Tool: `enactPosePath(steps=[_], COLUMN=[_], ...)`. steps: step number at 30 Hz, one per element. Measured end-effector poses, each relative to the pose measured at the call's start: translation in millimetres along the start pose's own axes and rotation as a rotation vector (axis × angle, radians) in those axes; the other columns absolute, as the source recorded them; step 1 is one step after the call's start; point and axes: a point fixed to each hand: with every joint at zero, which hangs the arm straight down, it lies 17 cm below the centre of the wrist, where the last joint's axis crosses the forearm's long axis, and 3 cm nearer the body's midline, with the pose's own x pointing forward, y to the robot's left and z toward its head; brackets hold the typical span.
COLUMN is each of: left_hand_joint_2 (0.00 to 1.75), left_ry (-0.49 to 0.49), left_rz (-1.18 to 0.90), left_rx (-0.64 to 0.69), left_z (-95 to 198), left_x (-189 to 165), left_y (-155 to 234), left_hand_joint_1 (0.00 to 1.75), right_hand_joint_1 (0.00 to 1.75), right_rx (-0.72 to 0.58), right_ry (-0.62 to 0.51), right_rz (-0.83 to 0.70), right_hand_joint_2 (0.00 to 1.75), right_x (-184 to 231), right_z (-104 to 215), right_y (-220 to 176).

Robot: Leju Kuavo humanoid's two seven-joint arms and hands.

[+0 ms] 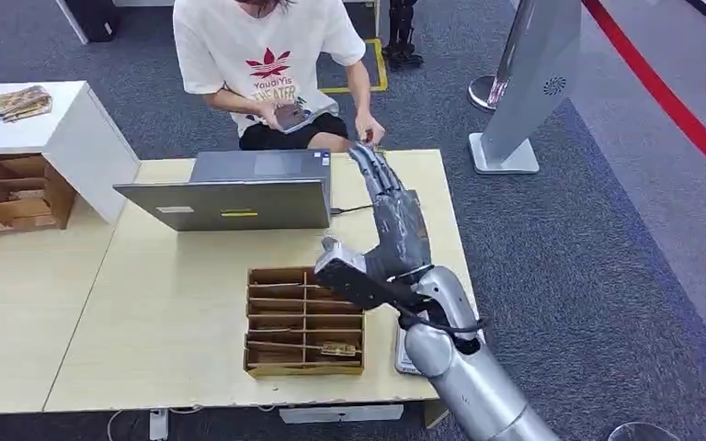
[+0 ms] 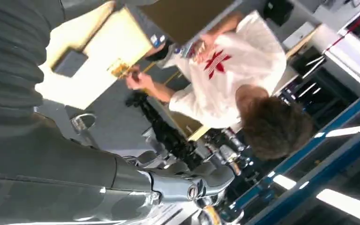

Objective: Pass the card to the sensor for recognition and then transmit it.

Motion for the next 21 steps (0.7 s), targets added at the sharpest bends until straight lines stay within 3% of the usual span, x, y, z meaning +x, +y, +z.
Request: enactPosePath(steps=[2,3,4,15,18,21], left_hand_joint_2=[0.0,0.0,0.0,0.0,0.0,0.0], left_ry=[-0.023,-0.033,-0.045,-0.051,-0.052,-0.054], left_rz=[0.001,0.001,-0.002,-0.012,-0.01,-0.007], left_rx=[0.006,0.006,0.008,-0.01,-0.005,0.011], left_z=[0,0,0,0,0,0], left_x=[3,5,7,8,9,9], left_y=[1,1,2,0,1,4], left_hand_joint_1=[0.0,0.0,0.0,0.0,0.0,0.0], right_hand_joint_1=[0.02,0.47,1.71,1.73,1.36,1.24], right_rx=[0.01,0.013,0.016,0.103,0.111,0.118], right_ry=[-0.011,-0.012,-0.018,-0.025,-0.025,-0.019], right_rz=[-0.001,0.004,0.013,0.063,0.09,0.107], right_hand_joint_2=[1.75,1.75,1.75,1.75,1.75,1.75], right_x=[5,7,9,13,12,9], right_z=[15,22,29,65,68,71], right_y=[6,9,11,41,44,46])
